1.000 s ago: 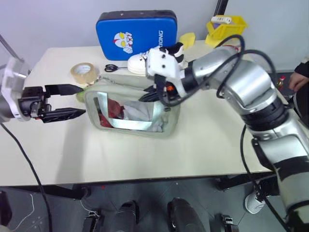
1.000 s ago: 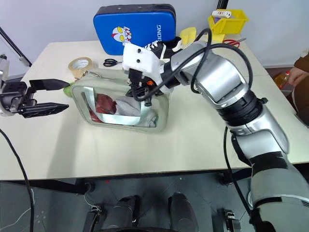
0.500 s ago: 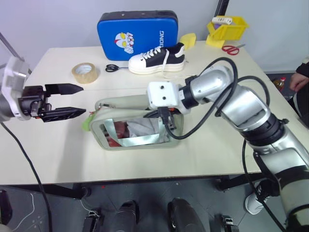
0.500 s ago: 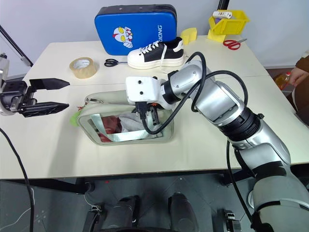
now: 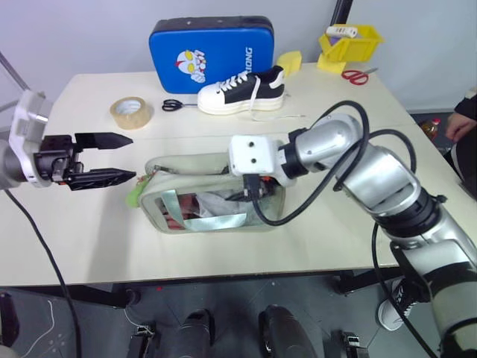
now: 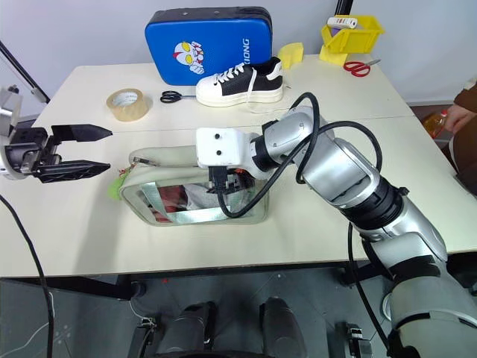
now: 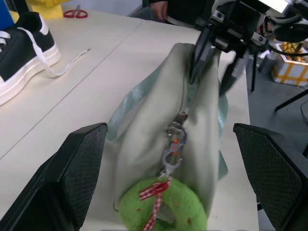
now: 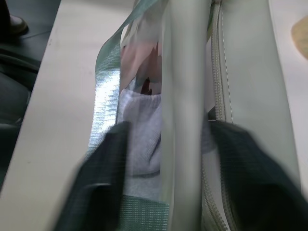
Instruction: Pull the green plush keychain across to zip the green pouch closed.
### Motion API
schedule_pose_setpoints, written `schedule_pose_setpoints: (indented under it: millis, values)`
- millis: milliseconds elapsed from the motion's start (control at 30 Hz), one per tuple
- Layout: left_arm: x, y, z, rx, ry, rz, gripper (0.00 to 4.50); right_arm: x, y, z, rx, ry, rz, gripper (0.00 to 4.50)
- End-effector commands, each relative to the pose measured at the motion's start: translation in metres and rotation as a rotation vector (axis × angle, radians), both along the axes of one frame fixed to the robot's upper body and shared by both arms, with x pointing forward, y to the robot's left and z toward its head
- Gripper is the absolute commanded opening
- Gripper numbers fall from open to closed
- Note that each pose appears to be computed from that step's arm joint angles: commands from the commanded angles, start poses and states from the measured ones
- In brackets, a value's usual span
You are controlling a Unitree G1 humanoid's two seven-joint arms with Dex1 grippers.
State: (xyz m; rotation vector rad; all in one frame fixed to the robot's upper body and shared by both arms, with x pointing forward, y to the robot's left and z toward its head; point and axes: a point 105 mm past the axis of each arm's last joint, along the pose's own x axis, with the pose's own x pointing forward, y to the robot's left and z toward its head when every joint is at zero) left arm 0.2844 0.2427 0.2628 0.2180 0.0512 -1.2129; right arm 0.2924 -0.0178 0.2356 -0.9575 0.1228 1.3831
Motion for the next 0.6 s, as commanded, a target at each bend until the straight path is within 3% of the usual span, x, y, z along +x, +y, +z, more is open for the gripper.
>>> schedule_pose_setpoints:
  millis: [33, 300, 567, 600]
  values:
    - [-0.005, -0.002, 0.004, 0.023, -0.019, -0.013, 4.5, -0.003, -0.007, 0.024, 0.074, -0.009, -0.01, 4.37]
    - [-0.005, -0.006, 0.001, 0.018, -0.009, -0.027, 4.5, -0.016, -0.047, 0.049, 0.14, 0.017, -0.084, 4.45]
    - [-0.003, -0.008, 0.002, 0.018, -0.007, -0.03, 4.5, -0.018, -0.067, 0.014, 0.112, 0.08, -0.195, 4.45]
    - [-0.003, -0.008, 0.002, 0.019, -0.007, -0.031, 4.5, -0.015, -0.068, 0.007, 0.101, 0.079, -0.211, 4.22]
